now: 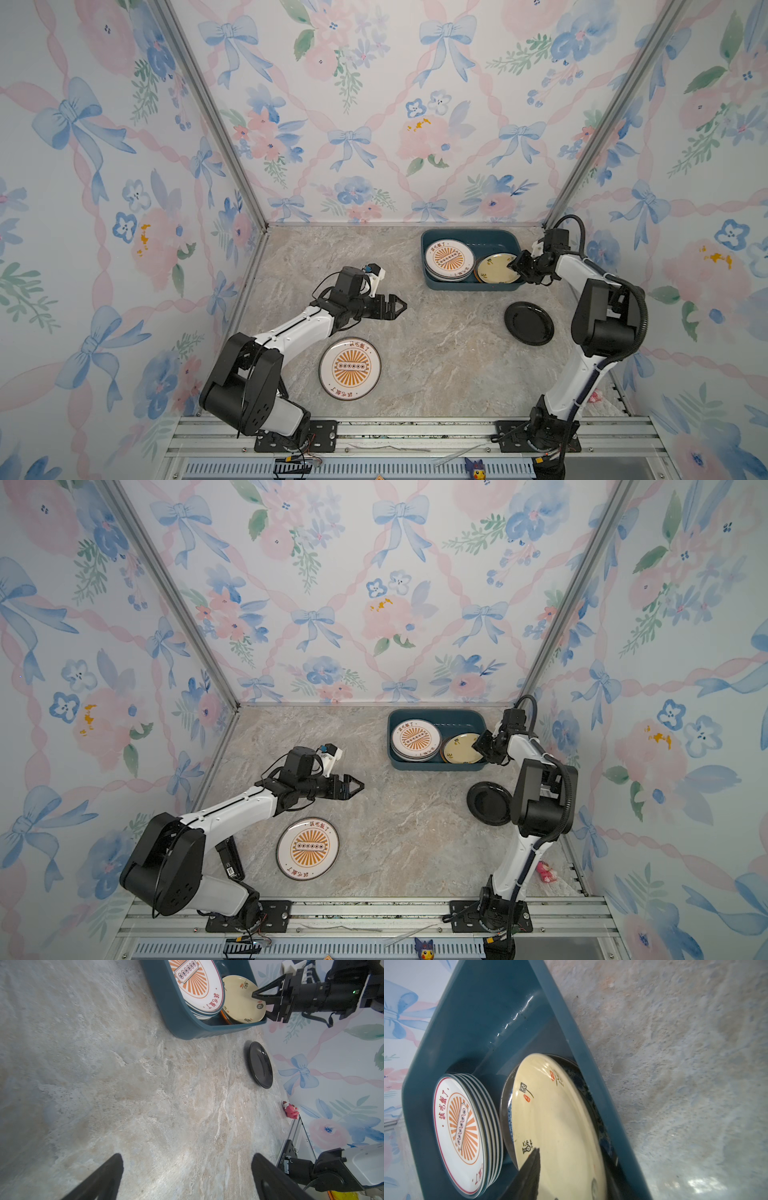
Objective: Place the plates into the plastic bin on the countertop
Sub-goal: Place the plate in the plastic bin, then pick up the plate from the middle-right of the table.
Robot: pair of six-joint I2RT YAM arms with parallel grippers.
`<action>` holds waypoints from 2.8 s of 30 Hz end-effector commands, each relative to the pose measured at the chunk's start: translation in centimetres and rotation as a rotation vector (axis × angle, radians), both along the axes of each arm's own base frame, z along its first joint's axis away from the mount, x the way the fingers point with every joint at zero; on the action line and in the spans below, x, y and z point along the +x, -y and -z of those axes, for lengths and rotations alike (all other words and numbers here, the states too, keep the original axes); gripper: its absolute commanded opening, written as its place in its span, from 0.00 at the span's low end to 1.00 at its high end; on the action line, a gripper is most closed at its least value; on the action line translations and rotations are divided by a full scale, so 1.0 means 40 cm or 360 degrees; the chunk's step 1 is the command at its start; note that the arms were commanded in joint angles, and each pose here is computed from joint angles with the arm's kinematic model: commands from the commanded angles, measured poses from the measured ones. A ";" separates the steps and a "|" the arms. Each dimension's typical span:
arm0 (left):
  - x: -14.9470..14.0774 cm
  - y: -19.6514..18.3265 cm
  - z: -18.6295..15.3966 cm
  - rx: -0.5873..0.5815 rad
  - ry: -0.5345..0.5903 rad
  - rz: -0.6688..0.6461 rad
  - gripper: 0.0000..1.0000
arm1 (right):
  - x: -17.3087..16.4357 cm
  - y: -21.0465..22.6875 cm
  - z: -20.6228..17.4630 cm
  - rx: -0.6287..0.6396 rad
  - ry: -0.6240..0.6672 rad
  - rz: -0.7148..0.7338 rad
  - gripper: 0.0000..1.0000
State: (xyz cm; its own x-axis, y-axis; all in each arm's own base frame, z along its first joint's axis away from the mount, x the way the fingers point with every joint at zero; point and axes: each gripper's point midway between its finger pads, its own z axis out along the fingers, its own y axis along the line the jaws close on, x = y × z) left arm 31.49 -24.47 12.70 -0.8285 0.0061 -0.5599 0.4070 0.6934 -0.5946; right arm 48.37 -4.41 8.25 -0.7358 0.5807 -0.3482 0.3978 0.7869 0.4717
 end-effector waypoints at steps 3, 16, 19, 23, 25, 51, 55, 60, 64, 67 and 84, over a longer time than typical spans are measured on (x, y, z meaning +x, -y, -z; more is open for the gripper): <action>-0.001 0.001 0.004 0.0012 0.0033 0.0017 0.98 | -0.031 0.023 -0.002 -0.0090 -0.0072 0.0032 0.48; -0.004 0.003 -0.001 -0.0005 0.0038 0.0022 0.98 | -0.082 0.043 -0.016 -0.0215 -0.0118 0.0063 0.51; -0.006 0.003 -0.002 -0.0008 0.0037 0.0022 0.98 | -0.090 0.047 -0.024 -0.0230 -0.0111 0.0069 0.51; -0.008 0.004 -0.004 -0.0015 0.0044 0.0024 0.98 | -0.106 0.054 -0.051 -0.0275 -0.0107 0.0076 0.51; -0.009 0.005 -0.005 -0.0016 0.0048 0.0027 0.98 | -0.118 0.062 -0.069 -0.0309 -0.0101 0.0080 0.51; -0.022 0.034 -0.026 -0.0104 0.0060 0.0091 0.98 | -0.537 0.032 -0.022 -0.0227 -0.0077 0.0362 0.52; -0.023 0.038 -0.030 -0.0109 0.0060 0.0098 0.98 | -0.569 0.004 0.007 -0.0105 -0.0073 0.0422 0.52; -0.025 0.038 -0.029 -0.0109 0.0060 0.0100 0.98 | -0.598 -0.025 0.052 0.0027 -0.0127 0.0475 0.51; -0.028 0.036 -0.026 -0.0103 0.0058 0.0097 0.98 | -0.627 -0.021 0.061 -0.0011 -0.0168 0.0485 0.51; -0.028 0.039 -0.023 -0.0104 0.0056 0.0101 0.98 | -0.640 -0.022 0.064 -0.0015 -0.0183 0.0482 0.51; -0.023 0.039 -0.016 -0.0104 0.0057 0.0100 0.98 | -0.633 0.026 0.137 0.0144 -0.0179 0.0652 0.51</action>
State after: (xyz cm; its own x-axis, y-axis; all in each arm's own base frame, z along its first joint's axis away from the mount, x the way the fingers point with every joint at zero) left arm 30.94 -25.78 13.26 -0.8048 0.0170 -0.5933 0.4640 0.6414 -0.6111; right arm 22.58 -5.09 2.90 -0.4901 0.8458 -0.2107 0.7223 0.5293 0.4450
